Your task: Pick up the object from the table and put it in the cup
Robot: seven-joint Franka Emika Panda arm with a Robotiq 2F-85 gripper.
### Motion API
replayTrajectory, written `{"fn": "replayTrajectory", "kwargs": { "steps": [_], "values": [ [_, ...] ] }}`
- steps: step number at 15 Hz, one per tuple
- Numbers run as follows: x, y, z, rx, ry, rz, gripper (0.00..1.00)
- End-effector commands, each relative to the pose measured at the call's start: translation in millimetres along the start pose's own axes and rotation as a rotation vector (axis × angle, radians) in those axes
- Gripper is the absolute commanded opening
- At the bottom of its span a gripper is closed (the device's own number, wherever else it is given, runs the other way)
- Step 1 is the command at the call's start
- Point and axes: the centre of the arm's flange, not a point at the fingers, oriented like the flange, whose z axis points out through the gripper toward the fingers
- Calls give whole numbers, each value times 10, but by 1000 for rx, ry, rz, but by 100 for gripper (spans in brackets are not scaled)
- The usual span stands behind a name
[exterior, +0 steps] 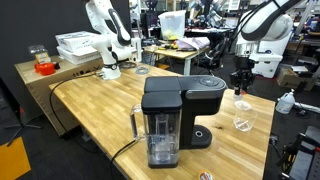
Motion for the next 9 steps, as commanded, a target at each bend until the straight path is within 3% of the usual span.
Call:
{"fn": "replayTrajectory", "kwargs": {
  "steps": [1,9],
  "values": [
    [-233,115,12,41,24,67,19],
    [-391,329,214,42,18,170,19]
  ]
}}
